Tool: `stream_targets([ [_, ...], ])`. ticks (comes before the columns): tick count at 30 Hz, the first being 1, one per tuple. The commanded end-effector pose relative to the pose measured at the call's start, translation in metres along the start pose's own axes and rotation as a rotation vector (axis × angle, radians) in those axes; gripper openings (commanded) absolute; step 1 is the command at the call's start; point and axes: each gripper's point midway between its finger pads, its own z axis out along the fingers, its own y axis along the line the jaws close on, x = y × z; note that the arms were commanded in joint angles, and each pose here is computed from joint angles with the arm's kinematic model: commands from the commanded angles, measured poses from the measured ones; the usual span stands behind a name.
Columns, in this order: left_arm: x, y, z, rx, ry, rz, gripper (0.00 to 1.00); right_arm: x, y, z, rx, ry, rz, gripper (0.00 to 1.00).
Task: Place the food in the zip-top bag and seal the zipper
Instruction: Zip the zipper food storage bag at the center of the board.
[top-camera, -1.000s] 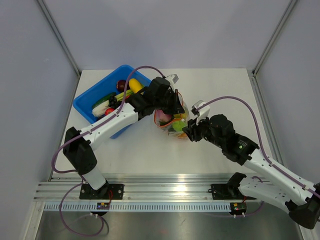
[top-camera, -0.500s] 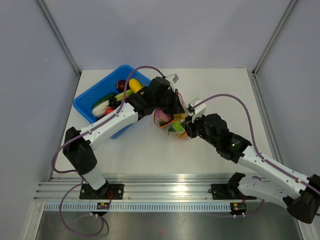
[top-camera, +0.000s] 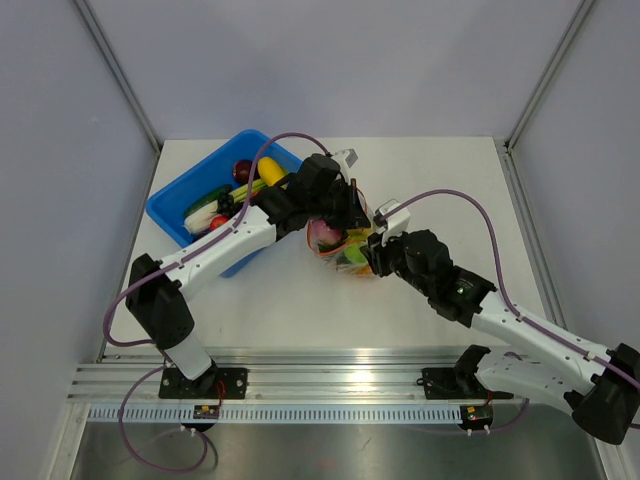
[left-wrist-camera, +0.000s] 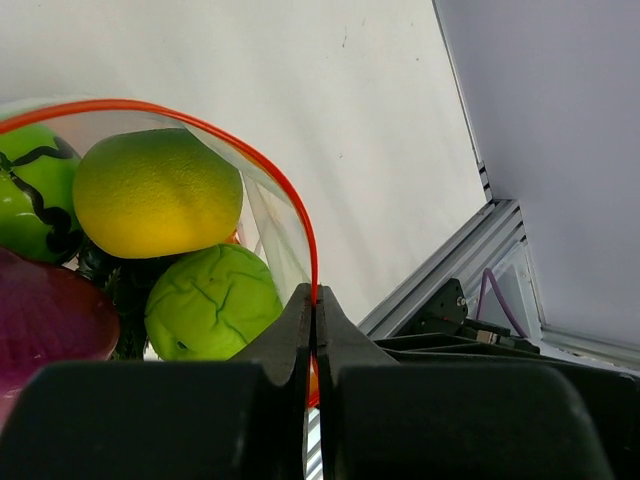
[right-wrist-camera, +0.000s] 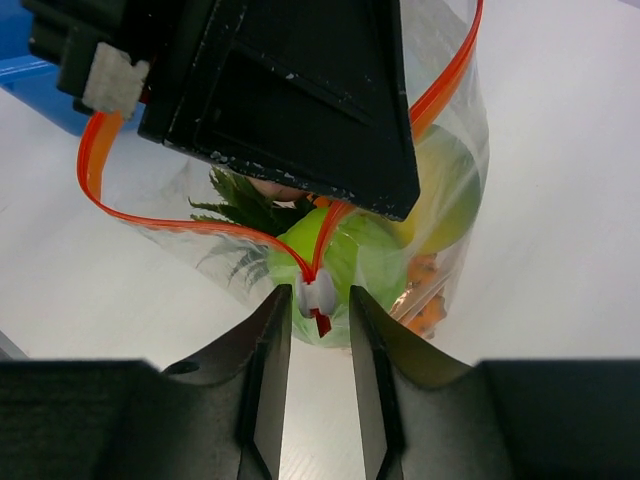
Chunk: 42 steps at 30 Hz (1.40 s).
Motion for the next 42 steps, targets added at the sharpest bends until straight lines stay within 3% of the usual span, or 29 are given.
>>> stream_targets([
  [1,-0.018,-0.019,-0.007,0.063,-0.045,0.008,0.0,-0.011,0.003,0.003,0.002,-0.031,0.009,0.38],
  [5,-0.018,-0.018,-0.007,0.061,-0.045,0.009,0.0,-0.011,0.004,-0.001,-0.009,-0.035,0.011,0.52],
  [11,-0.018,-0.018,-0.009,0.058,-0.047,0.012,0.0,-0.021,-0.013,-0.025,0.063,-0.076,0.025,0.59],
  [17,-0.018,-0.017,-0.011,0.06,-0.045,0.01,0.0,-0.014,-0.029,-0.046,0.126,-0.091,0.002,0.59],
  [28,-0.02,-0.018,-0.013,0.063,-0.048,0.012,0.0,-0.003,-0.004,-0.023,-0.009,-0.097,-0.054,0.58],
  [38,-0.02,-0.02,-0.014,0.074,-0.045,0.009,0.0,-0.014,-0.001,0.001,-0.001,-0.149,-0.056,0.41],
  [42,-0.018,-0.02,-0.013,0.077,-0.039,0.007,0.0,-0.018,0.004,0.005,-0.025,-0.164,-0.038,0.4],
])
